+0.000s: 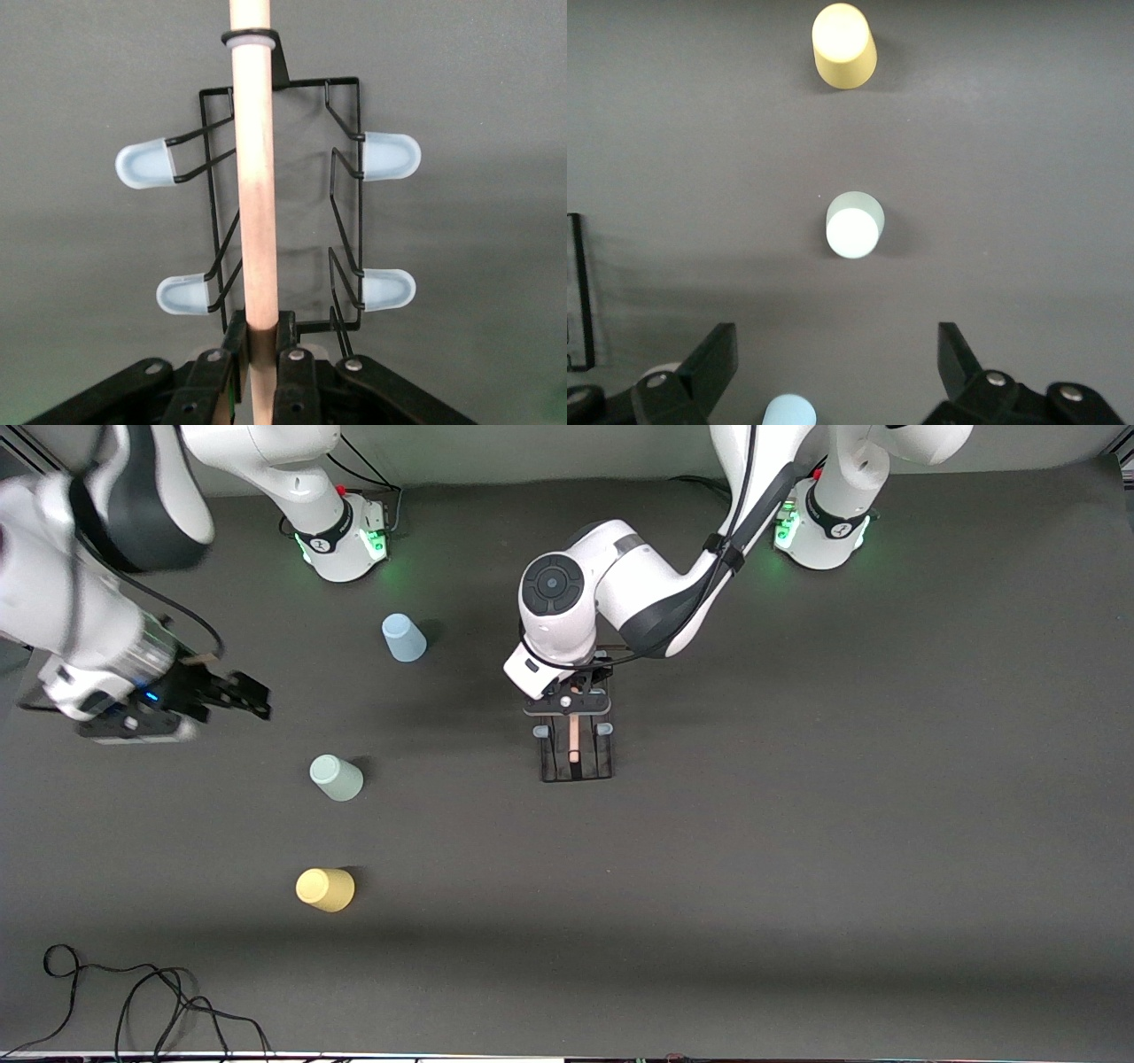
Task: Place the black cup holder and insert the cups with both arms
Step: 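Carry the holder to mid-table while the right gripper reaches the green cup, then release the holder with the left gripper while the right gripper grasps the cup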
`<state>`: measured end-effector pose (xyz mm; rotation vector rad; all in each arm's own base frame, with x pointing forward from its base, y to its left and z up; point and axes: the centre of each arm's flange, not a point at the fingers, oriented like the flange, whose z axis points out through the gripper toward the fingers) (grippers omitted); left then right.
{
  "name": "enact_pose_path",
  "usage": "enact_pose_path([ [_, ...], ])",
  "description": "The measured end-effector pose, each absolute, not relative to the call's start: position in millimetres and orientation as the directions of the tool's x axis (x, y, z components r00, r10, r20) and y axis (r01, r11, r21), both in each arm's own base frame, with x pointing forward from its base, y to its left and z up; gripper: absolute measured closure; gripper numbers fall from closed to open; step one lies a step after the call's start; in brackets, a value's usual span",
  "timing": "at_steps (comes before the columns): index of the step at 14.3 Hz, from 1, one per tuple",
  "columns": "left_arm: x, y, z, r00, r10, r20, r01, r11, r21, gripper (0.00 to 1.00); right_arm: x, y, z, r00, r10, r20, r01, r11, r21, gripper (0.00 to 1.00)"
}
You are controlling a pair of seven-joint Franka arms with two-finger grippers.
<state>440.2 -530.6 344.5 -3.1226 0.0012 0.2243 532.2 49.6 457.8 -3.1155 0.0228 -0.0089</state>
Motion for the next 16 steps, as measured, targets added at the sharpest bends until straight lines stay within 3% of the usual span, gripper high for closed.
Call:
enact_pose_path([
  [4, 448.3, -531.6, 356.9, 0.992, 0.006, -0.126, 0.007, -1.000, 0.008, 0.38, 538.3, 55.6, 370.9, 1.000, -0.019, 0.018, -0.019, -1.000, -0.022, 0.00],
  [8, 494.1, -487.1, 423.2, 0.992, 0.051, -0.116, 0.053, -0.999, 0.012, 0.00, 541.7, 55.1, 297.9, 1.000, -0.024, 0.019, -0.024, -1.000, -0.016, 0.00],
  [11, 532.3, -418.4, 480.7, 0.994, 0.070, -0.086, 0.070, -0.998, -0.001, 0.00, 542.0, 54.8, 261.0, 1.000, -0.025, -0.001, -0.025, -1.000, -0.011, 0.00],
  [16, 596.6, -268.8, 515.0, 0.989, 0.111, -0.097, 0.108, -0.993, -0.037, 0.00, 537.3, 53.6, 222.1, 0.999, -0.027, -0.030, -0.027, -1.000, -0.004, 0.03],
])
